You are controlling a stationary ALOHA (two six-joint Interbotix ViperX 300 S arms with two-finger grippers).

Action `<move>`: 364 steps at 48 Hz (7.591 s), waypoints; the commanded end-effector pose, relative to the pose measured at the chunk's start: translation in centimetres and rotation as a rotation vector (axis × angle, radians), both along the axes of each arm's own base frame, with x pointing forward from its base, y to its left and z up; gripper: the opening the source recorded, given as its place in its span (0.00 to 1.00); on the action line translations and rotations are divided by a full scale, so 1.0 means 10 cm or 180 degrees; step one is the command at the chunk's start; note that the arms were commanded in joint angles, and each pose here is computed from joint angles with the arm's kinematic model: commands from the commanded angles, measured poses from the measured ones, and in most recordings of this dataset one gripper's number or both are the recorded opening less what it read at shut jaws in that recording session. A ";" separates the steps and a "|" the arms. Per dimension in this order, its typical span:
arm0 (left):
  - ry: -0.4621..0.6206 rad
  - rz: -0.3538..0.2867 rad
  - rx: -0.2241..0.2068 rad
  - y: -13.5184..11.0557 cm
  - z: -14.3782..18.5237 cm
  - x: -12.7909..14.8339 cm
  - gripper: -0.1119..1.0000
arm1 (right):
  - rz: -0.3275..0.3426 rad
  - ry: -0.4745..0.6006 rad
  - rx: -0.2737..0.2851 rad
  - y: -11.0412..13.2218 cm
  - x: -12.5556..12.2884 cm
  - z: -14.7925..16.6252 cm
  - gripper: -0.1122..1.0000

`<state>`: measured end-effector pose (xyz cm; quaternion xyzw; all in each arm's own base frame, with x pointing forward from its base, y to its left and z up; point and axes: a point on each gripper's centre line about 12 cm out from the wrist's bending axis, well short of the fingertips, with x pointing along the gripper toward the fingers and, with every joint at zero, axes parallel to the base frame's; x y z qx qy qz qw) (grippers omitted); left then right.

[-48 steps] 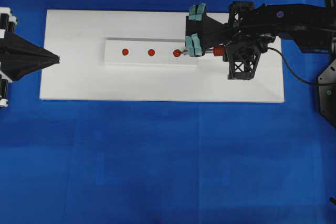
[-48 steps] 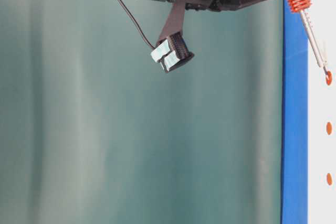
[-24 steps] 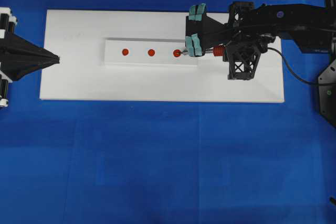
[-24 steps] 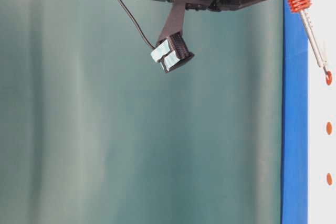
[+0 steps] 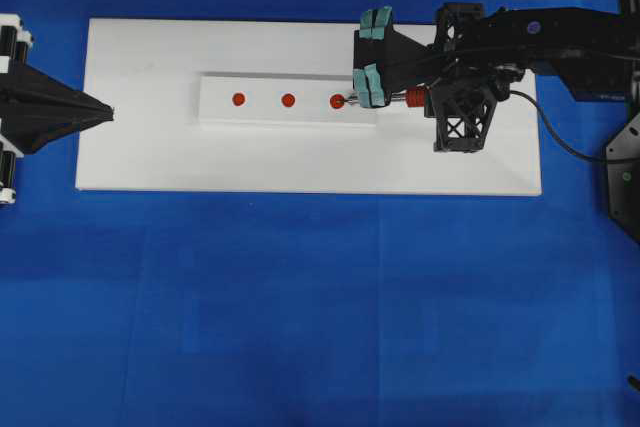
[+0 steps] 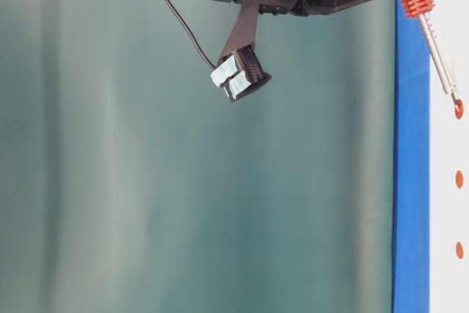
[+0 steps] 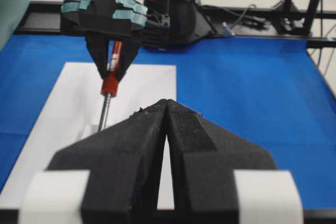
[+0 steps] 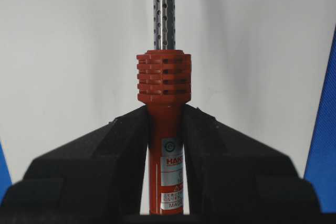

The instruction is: Touch the tip of the soldering iron to the mark.

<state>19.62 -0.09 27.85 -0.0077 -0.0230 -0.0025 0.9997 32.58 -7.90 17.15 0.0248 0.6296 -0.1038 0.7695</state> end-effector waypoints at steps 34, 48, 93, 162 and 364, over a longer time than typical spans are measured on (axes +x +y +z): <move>-0.0049 -0.0006 0.0000 0.00 0.05 0.01 0.10 | -0.0076 -0.0213 -0.0107 -0.04 0.05 0.90 0.16; -0.0049 -0.0006 0.0000 0.00 0.05 0.01 0.10 | -0.0102 -0.0298 -0.0191 -0.05 -0.01 1.32 0.16; -0.0078 -0.0007 -0.0005 0.00 0.07 0.01 0.10 | -0.0063 -0.0376 -0.0035 0.61 -0.03 1.32 0.16; -0.0132 -0.0007 -0.0006 0.00 0.10 -0.01 0.10 | -0.0075 -0.0788 0.0082 1.96 0.59 1.09 0.16; -0.0102 -0.0010 -0.0069 0.00 0.12 -0.08 0.10 | 0.0027 -0.1322 0.0325 1.75 0.92 0.89 0.92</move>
